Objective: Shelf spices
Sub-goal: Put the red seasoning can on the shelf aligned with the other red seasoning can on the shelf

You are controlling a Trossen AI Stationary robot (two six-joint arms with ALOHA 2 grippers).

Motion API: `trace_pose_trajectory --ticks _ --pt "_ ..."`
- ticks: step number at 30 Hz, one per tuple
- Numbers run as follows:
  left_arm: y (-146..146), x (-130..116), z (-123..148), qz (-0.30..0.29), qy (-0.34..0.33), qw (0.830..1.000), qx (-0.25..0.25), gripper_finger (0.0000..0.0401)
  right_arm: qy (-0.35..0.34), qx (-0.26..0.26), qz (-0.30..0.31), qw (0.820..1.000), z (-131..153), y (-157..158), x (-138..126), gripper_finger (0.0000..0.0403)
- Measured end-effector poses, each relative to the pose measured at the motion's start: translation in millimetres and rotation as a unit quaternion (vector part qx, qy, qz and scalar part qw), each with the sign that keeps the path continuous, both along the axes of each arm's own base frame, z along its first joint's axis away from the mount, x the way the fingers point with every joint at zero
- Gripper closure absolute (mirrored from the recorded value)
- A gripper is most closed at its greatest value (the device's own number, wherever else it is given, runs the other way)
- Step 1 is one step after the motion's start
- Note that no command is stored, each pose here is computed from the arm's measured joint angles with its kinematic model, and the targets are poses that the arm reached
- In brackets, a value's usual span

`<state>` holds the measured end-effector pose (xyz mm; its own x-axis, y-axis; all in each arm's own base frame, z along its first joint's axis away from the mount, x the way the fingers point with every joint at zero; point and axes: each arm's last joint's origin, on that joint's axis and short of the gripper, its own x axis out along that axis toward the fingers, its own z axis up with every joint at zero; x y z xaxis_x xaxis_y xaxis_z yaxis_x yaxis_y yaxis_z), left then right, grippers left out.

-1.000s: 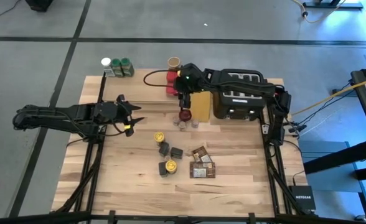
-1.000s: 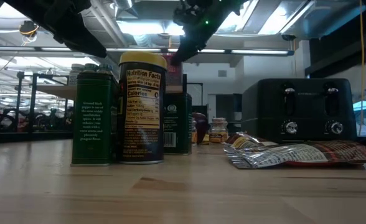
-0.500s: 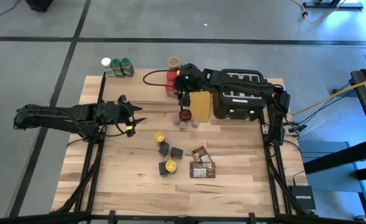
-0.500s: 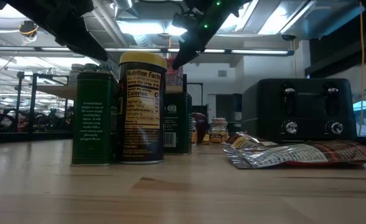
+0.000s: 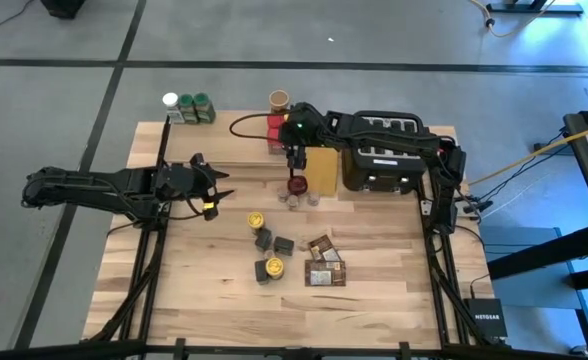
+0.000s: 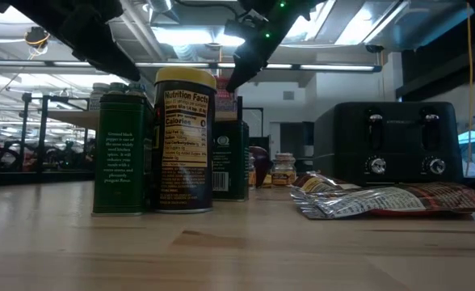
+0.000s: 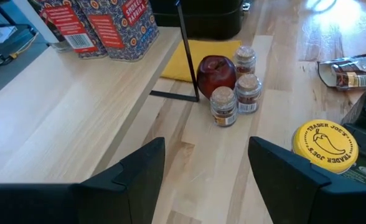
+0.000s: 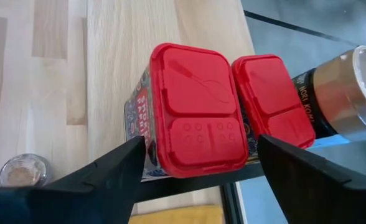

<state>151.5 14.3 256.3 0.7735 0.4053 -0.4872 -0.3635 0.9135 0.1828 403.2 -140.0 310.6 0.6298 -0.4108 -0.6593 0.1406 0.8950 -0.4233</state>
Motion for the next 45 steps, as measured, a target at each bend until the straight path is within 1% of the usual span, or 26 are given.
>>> trace_pose_trajectory --ticks 5,11,15,21,25,27,34,40,45 --pt "0.0 0.0 0.0 0.000 0.000 1.000 0.000 0.0176 0.005 -0.005 0.001 1.000 3.5 5.8 0.6 0.0087" --pt "0.1 0.0 0.1 0.000 -0.001 1.000 0.000 0.0176 -0.007 -0.018 0.008 1.000 23.4 20.0 3.5 0.0087" --pt "0.1 0.1 0.2 0.000 -0.001 1.000 0.000 0.0176 -0.020 -0.030 0.024 0.999 27.1 24.9 7.0 0.0087" --pt "0.1 0.2 0.4 0.000 -0.003 1.000 0.000 0.0176 -0.039 -0.053 0.036 0.997 19.7 21.7 19.7 0.0087" --pt "0.0 0.1 0.3 0.000 -0.002 1.000 -0.001 0.0176 -0.034 -0.066 0.043 0.996 9.5 19.9 27.9 0.0087" --pt "0.0 0.1 0.3 0.001 -0.002 1.000 -0.001 0.0176 -0.031 -0.076 0.037 0.996 7.1 18.8 29.9 0.0087" --pt "0.0 0.1 0.3 0.000 -0.002 1.000 -0.001 0.0176 -0.029 -0.087 0.013 0.996 5.3 11.0 29.5 0.0087" --pt "0.0 0.1 0.3 0.000 -0.002 1.000 -0.001 0.0176 -0.030 -0.086 0.008 0.996 5.3 8.0 28.8 0.0087" --pt "0.0 0.1 0.3 0.000 -0.002 1.000 -0.001 0.0176 -0.030 -0.085 0.014 0.996 5.2 12.6 30.1 0.0087"
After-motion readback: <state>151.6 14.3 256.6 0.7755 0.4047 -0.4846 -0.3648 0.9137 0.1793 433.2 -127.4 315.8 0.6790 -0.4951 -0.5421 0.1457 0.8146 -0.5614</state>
